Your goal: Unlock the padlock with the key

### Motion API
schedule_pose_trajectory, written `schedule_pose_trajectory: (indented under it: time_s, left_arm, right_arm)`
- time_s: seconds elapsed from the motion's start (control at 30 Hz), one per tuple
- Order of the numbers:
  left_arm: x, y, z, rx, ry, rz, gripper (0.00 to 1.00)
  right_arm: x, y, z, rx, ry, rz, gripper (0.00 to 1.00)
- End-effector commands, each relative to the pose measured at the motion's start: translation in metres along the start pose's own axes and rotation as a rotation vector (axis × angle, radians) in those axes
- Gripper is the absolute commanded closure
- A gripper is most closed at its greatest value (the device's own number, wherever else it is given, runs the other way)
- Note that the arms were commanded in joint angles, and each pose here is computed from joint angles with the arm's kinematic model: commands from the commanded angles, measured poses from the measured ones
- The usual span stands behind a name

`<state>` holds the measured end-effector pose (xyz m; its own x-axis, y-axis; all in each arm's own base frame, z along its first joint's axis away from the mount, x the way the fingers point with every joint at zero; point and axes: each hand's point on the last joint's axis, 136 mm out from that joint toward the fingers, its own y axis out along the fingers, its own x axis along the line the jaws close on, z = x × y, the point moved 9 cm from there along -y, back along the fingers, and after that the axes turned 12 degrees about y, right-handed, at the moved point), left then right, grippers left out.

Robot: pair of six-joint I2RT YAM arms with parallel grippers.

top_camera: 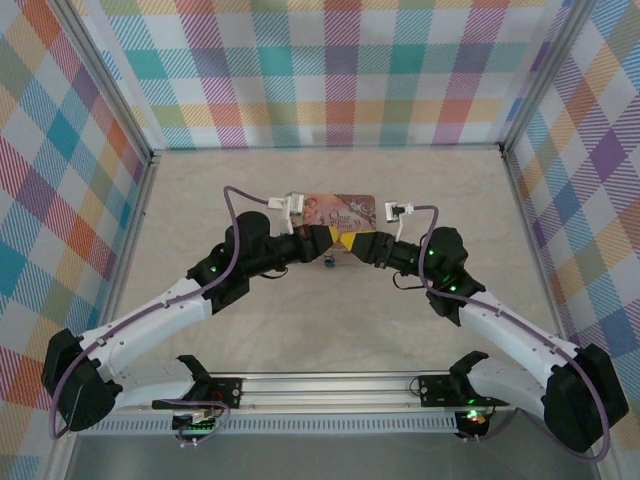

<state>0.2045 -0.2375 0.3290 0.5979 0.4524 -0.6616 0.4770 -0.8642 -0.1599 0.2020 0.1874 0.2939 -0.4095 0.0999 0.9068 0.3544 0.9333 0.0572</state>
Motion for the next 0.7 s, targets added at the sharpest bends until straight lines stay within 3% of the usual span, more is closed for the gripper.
schedule_pose_trajectory:
  time_s: [0.0, 0.23, 0.57, 0.67]
  left_arm:
    - [-0.0066, -0.0043, -0.0047, -0.039, -0.01, 0.059, 1.0]
    - [-0.0059, -0.0027, -0.003, -0.036, -0.021, 0.065, 1.0]
    - [-0.0085, -0.0021, -0.0018, -0.045, -0.03, 0.086, 1.0]
    - [-0.009, -0.0005, -0.0011, -0.042, -0.034, 0.095, 1.0]
  right_arm:
    - [0.0094, -0.0012, -0.0007, 0.009, -0.034, -0.07, 0.56]
    - [0.0118, -0.0016, -0.0004, 0.015, -0.039, -0.085, 0.64]
    - [0.008, 0.0007, -0.0005, 0.023, -0.024, -0.07, 0.63]
    - [0.0065, 0.0011, -0.0005, 0.022, -0.021, -0.067, 0.67]
